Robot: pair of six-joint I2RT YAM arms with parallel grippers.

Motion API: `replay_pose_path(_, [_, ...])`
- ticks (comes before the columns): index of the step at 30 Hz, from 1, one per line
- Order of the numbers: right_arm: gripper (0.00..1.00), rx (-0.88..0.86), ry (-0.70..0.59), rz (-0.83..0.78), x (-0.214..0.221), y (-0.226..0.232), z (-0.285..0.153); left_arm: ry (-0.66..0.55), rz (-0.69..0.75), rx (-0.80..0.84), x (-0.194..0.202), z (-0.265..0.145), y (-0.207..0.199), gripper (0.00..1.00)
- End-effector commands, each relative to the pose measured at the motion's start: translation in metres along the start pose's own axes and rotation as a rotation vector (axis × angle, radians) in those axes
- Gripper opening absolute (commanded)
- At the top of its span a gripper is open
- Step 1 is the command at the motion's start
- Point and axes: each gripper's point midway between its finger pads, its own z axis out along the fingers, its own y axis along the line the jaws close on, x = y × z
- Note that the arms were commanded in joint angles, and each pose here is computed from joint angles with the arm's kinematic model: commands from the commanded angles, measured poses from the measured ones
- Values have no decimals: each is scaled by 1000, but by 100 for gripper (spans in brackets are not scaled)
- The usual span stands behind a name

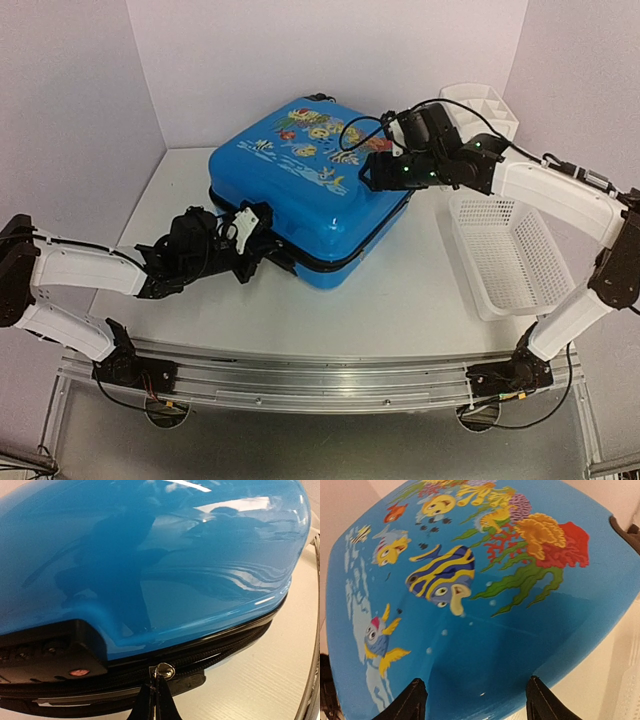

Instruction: Open, take out, and arrange the luggage

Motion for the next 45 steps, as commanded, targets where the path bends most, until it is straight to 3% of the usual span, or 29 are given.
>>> replay_pose_path(1, [64, -164, -38, -96, -3, 37, -17, -24, 46, -162, -4, -20, 52, 0])
replay_pose_path(10, [65, -221, -59, -321, 6, 93, -17, -28, 94, -155, 0, -37, 63, 0])
replay_pose_path(18, [65, -183, -109, -414, -1, 127, -9, -22, 102, -240, 0, -50, 111, 0])
replay_pose_path(24, [65, -158, -96, -387, 2, 126, 3, -31, 181, -58, 9, -47, 80, 0])
replay_pose_path(29, [65, -171, -84, -388, 5, 130, 8, 25, 131, -118, 16, -43, 115, 0])
replay_pose_path(37, [65, -207, -74, -433, 9, 143, 12, 71, 226, -132, 15, -51, 143, 0])
replay_pose_path(45, [65, -224, -68, -450, 13, 149, 13, 99, 246, -212, 22, -60, 205, 0])
